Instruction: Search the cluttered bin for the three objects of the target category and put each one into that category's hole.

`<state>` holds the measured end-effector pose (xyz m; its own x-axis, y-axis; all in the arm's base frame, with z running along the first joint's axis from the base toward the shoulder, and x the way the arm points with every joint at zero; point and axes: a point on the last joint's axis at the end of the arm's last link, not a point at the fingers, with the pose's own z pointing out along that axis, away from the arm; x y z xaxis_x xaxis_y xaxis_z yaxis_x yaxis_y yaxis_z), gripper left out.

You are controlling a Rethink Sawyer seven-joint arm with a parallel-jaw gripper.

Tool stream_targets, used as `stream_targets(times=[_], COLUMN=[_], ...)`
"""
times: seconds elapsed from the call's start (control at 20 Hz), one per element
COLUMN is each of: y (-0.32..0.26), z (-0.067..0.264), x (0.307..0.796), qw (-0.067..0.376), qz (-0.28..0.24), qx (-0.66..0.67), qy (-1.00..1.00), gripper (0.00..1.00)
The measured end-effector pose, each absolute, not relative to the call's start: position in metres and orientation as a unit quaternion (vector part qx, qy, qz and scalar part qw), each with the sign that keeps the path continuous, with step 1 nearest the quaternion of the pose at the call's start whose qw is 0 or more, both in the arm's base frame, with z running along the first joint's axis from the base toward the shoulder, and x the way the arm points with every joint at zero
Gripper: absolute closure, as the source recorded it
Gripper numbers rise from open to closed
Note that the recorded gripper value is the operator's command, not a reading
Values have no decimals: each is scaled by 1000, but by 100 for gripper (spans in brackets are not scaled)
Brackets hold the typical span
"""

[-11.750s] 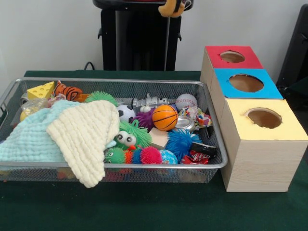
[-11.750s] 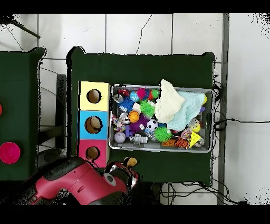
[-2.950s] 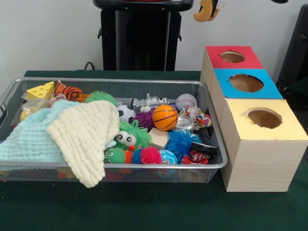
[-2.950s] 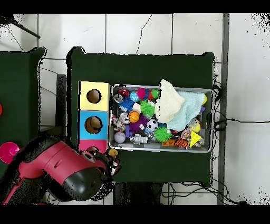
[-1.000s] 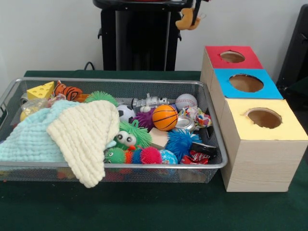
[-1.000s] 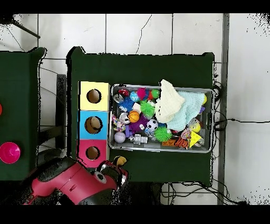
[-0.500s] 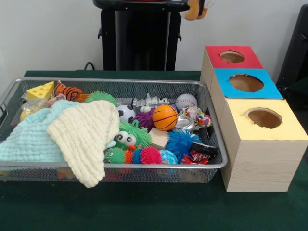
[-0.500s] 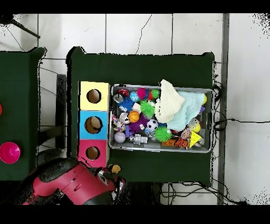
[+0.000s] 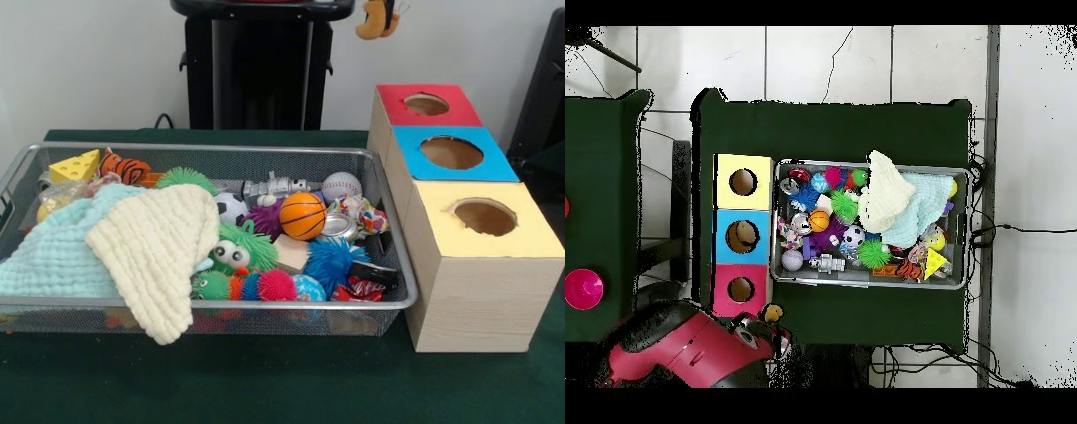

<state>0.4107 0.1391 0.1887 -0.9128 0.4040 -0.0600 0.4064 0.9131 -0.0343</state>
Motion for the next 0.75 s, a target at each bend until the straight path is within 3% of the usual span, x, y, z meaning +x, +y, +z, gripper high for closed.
stream_targets(times=[0.55,0.75], y=[169,178], z=[163,162], x=[462,471], qw=[97,93], qz=[-37,-49], qx=[136,115], qy=[985,988], gripper=[100,100])
